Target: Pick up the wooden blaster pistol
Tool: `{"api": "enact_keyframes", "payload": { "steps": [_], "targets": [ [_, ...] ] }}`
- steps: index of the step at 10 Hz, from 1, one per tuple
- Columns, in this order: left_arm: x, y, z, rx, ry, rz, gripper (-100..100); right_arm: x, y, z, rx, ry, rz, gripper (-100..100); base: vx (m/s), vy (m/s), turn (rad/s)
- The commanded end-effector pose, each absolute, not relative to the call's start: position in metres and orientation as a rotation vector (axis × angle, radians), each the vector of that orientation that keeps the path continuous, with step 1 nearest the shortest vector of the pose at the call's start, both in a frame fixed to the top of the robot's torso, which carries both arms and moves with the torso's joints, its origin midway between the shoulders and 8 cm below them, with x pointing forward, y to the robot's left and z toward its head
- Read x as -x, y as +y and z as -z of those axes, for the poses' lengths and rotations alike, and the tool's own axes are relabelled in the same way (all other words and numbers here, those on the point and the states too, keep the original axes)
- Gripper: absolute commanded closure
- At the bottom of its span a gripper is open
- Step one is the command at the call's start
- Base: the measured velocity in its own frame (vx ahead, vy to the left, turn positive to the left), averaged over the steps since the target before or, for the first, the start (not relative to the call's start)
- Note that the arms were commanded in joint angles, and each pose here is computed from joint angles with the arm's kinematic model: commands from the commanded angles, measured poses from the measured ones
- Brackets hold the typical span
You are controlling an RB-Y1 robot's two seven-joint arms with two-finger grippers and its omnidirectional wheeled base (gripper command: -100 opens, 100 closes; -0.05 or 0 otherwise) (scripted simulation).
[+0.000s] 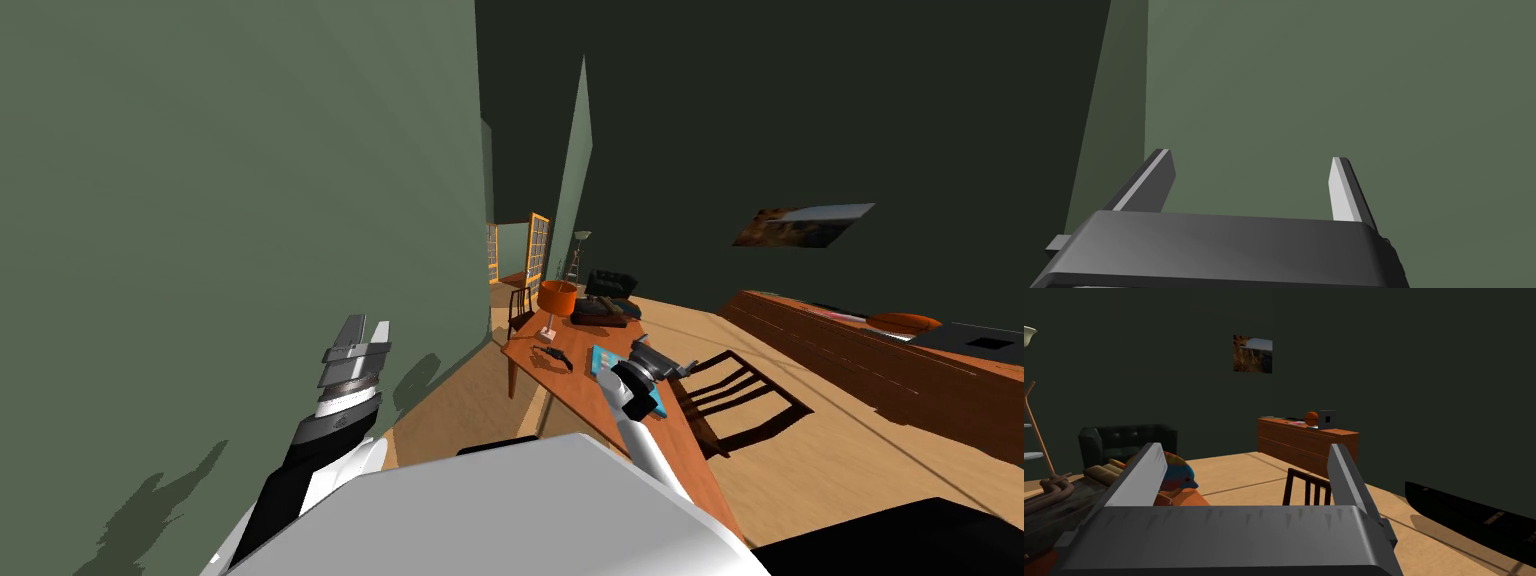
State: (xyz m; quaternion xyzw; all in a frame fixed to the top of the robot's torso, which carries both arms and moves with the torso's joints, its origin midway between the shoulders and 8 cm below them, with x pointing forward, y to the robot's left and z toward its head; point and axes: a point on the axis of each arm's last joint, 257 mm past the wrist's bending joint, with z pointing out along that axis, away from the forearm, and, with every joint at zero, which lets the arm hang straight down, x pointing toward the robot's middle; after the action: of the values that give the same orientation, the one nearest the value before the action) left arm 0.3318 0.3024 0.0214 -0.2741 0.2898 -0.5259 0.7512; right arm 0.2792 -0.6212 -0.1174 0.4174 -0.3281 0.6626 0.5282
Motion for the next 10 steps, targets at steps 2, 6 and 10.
{"api": "enact_keyframes", "payload": {
  "steps": [2,6,10],
  "targets": [
    [-0.332,0.302,-0.021,0.599,0.633,1.149,0,-0.272,-0.64,0.132,-0.982,-0.908,-1.565,-100,0.008,-0.006,0.111],
    [-0.332,0.302,-0.021,0.599,0.633,1.149,0,-0.262,-0.659,0.159,-0.987,-1.055,-1.526,-100,0.008,-0.005,0.064],
    [-0.332,0.302,-0.021,0.599,0.633,1.149,0,-0.251,-0.675,0.193,-0.991,-1.219,-1.469,-100,0.01,-0.009,0.126]
  ]
}}
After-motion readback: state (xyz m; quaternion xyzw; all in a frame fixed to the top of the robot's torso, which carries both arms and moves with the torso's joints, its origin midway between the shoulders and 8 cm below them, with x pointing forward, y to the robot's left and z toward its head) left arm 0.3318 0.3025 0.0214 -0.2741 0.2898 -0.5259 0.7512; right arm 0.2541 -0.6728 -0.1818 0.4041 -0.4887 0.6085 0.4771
